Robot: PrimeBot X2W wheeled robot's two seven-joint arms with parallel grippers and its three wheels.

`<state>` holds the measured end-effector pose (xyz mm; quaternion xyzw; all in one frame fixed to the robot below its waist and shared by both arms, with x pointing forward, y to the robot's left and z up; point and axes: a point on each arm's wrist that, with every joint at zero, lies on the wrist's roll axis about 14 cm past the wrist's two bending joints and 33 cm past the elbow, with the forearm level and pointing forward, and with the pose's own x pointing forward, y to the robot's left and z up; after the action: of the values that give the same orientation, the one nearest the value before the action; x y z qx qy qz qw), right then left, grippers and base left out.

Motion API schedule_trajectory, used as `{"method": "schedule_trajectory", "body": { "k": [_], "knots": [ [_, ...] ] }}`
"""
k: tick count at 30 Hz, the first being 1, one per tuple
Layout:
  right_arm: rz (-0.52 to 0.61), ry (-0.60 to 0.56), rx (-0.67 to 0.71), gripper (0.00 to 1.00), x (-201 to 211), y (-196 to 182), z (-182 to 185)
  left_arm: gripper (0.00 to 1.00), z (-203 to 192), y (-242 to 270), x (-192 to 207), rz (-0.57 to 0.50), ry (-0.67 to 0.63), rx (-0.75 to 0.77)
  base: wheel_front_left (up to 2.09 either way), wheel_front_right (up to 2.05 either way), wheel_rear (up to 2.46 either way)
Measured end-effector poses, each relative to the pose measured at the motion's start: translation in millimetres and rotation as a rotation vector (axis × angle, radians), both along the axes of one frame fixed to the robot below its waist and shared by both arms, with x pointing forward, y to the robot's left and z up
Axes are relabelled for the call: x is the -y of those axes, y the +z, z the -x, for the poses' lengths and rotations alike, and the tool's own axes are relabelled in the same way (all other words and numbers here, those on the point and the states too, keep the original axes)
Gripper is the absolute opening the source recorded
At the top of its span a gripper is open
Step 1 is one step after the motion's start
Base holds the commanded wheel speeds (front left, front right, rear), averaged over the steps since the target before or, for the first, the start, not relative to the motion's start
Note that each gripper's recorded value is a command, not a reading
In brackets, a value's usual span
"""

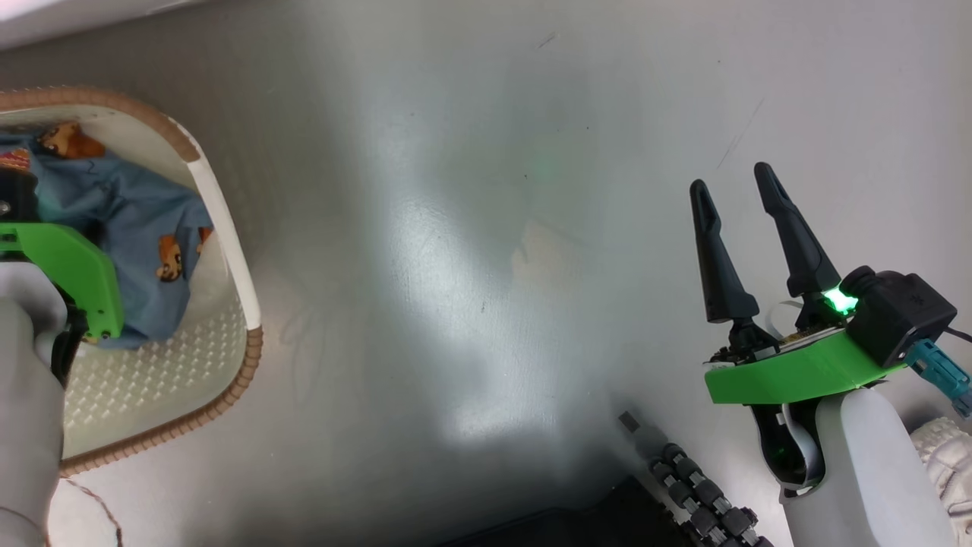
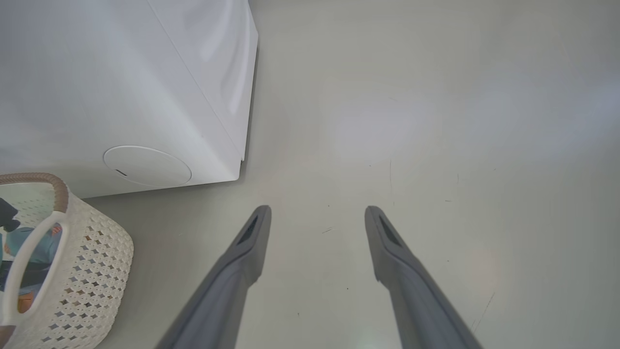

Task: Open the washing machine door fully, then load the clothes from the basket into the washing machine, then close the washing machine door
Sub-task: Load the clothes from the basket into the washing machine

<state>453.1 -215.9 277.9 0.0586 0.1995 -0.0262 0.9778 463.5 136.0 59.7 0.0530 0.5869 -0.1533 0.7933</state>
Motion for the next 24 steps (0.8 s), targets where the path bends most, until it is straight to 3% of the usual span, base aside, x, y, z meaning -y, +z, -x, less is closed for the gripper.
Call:
{"method": "schedule_trajectory", "body": {
  "k": [6,12,24],
  "knots": [
    [0.0,0.002,0.019,1.0,0,6,-3,0.0,-2,4,0,0.005,0.01,0.023,0.0,0.0,0.0],
    [-0.004,0.009,0.059,1.0,-2,19,-13,0.0,-14,18,1,0.022,0.019,0.144,0.0,0.0,0.0],
    [-0.008,0.015,0.163,1.0,-6,63,-24,0.0,-12,78,10,0.118,0.152,0.351,0.0,0.0,0.0]
  ]
}}
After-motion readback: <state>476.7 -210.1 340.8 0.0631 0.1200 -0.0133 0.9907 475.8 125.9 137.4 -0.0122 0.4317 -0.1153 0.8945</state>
